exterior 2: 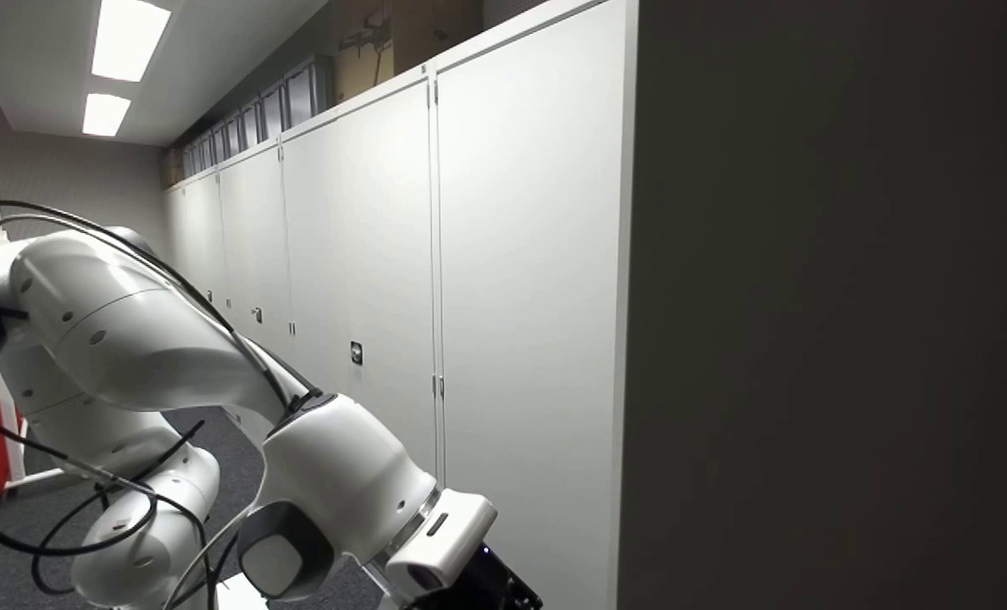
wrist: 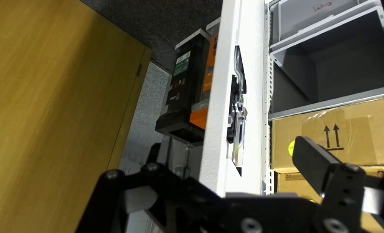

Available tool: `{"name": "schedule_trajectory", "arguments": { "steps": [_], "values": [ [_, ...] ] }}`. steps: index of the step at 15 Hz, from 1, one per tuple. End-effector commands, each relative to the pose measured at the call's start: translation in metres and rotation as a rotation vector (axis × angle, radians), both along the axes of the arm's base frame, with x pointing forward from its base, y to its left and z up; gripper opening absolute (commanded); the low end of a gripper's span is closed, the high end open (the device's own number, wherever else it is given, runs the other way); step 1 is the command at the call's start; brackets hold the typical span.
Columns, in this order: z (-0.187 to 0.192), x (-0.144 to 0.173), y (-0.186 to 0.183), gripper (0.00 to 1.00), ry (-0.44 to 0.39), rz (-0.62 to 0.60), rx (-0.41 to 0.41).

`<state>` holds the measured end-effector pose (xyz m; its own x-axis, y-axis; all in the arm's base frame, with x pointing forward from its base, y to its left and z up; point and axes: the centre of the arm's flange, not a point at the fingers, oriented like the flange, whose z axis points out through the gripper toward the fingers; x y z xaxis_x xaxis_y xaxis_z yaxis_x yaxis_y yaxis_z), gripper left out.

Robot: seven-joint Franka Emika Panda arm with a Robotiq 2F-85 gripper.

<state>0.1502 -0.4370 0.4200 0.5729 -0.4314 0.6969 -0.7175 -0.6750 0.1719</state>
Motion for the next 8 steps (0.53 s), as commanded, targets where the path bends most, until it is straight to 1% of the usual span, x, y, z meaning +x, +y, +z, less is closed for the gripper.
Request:
{"name": "schedule_trajectory", "arguments": {
  "steps": [1,8],
  "values": [
    [-0.001,0.005,-0.027,1.0,0.003,0.011,-0.054],
    [0.001,0.018,-0.044,1.0,0.009,0.044,-0.064]
  ]
}}
